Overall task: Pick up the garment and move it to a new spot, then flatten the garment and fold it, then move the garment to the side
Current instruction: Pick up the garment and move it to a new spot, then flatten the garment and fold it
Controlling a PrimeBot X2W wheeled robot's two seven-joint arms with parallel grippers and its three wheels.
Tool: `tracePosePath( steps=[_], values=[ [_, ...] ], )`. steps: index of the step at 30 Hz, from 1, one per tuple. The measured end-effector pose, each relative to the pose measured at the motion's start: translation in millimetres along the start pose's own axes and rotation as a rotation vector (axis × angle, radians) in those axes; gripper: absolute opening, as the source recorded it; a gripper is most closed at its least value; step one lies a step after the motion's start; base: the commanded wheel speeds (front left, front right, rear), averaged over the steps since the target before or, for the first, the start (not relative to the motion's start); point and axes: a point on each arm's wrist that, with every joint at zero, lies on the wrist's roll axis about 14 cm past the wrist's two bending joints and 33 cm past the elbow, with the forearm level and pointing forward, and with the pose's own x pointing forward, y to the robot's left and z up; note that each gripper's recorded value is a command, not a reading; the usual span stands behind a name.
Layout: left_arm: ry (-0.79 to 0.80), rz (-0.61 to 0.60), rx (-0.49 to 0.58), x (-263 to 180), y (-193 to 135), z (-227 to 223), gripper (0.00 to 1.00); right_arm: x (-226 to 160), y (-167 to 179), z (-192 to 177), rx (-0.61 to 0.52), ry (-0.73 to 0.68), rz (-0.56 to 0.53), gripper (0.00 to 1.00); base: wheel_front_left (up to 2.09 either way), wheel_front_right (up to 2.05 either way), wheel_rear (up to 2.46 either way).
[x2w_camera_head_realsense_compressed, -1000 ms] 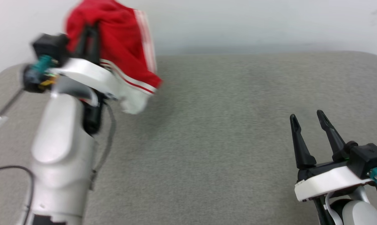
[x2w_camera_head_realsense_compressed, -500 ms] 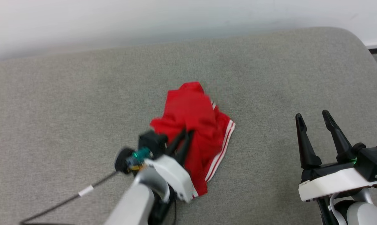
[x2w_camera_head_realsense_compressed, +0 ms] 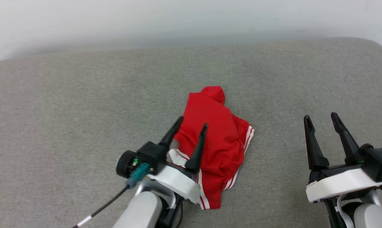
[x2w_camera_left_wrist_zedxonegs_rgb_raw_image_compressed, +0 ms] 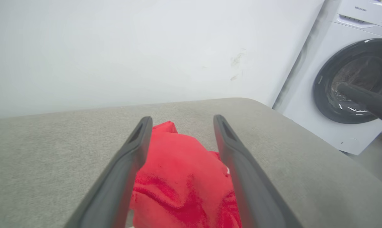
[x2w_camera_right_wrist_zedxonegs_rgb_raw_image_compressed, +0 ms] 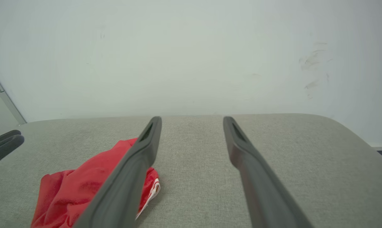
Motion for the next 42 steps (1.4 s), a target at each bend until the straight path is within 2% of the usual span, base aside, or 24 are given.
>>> tracePosePath(
  steps=[6, 11, 15, 21, 36, 39, 42],
  values=[
    [-0.103, 0.201, 0.071, -17.9, 57.5, 37.9, 1.0, -1.8, 5.3, 6.2, -0.004, -0.008, 0.015, 1.0, 0.0, 0.0, 0.0],
    [-0.113, 0.376, 0.128, -55.1, 109.4, 48.5, 1.0, -6.4, 8.6, 8.3, -0.006, -0.003, 0.023, 1.0, 0.0, 0.0, 0.0],
    [-0.1, 0.456, 0.16, -84.0, 132.0, 49.9, 1.0, -11.7, 11.3, 9.1, -0.004, 0.002, 0.03, 1.0, 0.0, 0.0, 0.0],
    [-0.08, 0.469, 0.162, -105.9, 126.6, 47.1, 1.0, -23.0, 12.3, 8.0, -0.004, 0.018, 0.03, 1.0, 0.0, 0.0, 0.0],
    [-0.062, 0.445, 0.126, -107.1, 112.7, 44.2, 1.0, -28.3, 12.7, 13.4, -0.007, 0.015, 0.03, 1.0, 0.0, 0.0, 0.0],
    [-0.012, 0.413, 0.12, -99.3, 109.1, 37.5, 1.0, -26.2, 11.3, 12.0, -0.008, 0.019, 0.026, 1.0, 0.0, 0.0, 0.0],
    [0.066, 0.331, 0.128, -78.5, 100.0, 33.9, 1.0, -22.5, 12.2, 7.9, -0.007, 0.03, 0.03, 1.0, 0.0, 0.0, 0.0]
  ],
)
